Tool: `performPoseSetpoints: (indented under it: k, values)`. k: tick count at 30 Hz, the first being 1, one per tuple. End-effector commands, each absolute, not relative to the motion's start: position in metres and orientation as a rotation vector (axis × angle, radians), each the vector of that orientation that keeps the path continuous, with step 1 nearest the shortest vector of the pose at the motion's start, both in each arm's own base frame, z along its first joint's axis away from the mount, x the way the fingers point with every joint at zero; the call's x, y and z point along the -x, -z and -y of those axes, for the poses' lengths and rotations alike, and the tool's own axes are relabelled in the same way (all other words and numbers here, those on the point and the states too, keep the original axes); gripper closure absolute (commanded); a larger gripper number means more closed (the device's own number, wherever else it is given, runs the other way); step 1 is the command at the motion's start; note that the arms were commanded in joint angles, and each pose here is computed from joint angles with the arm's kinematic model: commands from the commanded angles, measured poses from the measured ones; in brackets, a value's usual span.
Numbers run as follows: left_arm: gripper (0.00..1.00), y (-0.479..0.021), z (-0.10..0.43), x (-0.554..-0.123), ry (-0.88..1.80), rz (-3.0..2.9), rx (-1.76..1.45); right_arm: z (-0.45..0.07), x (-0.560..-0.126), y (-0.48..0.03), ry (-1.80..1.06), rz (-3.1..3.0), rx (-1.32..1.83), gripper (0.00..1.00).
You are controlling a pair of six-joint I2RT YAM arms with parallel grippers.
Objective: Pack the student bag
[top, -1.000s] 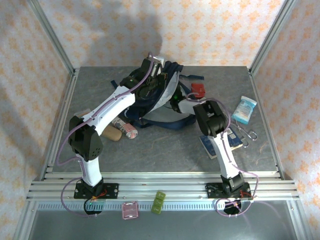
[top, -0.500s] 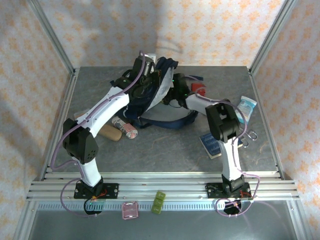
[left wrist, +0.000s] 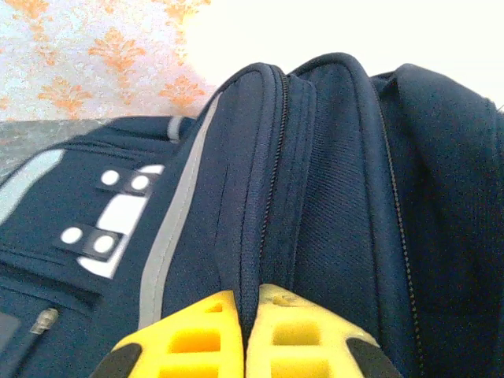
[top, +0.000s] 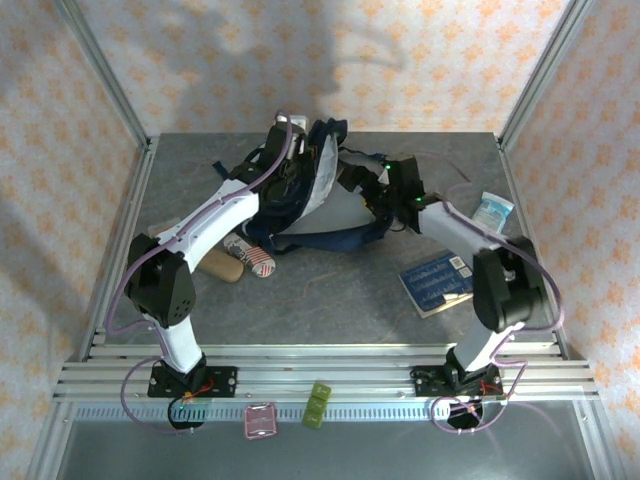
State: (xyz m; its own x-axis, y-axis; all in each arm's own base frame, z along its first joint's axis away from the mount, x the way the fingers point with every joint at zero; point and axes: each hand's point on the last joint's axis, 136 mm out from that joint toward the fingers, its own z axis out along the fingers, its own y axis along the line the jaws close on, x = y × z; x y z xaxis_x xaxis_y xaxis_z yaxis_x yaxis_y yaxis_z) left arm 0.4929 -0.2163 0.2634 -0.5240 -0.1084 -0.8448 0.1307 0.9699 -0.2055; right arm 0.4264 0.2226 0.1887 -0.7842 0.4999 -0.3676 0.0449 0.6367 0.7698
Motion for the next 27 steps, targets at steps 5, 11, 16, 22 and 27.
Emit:
performPoseSetpoints:
  k: [5, 11, 16, 22, 27]
  values:
    - [0.55, -0.233, 0.217, -0.501, 0.301, -2.085, 0.036, -0.08, -0.372, -0.155, -0.462, -2.315, -0.747, 0.0]
    - [0.53, -0.224, 0.233, -0.483, 0.416, -2.098, 0.027, -0.061, -0.333, -0.125, -0.406, -2.337, -0.777, 0.0]
    - [0.72, -0.209, 0.239, -0.473, 0.459, -2.12, 0.017, -0.095, -0.344, -0.123, -0.641, -2.349, -0.677, 0.24]
    - [0.65, -0.216, 0.233, -0.466, 0.442, -2.116, 0.04, -0.143, -0.381, -0.148, -0.809, -2.293, -0.512, 0.3]
    - [0.62, -0.228, 0.222, -0.453, 0.447, -2.081, 0.078, -0.192, -0.413, -0.157, -0.878, -2.306, -0.38, 0.29]
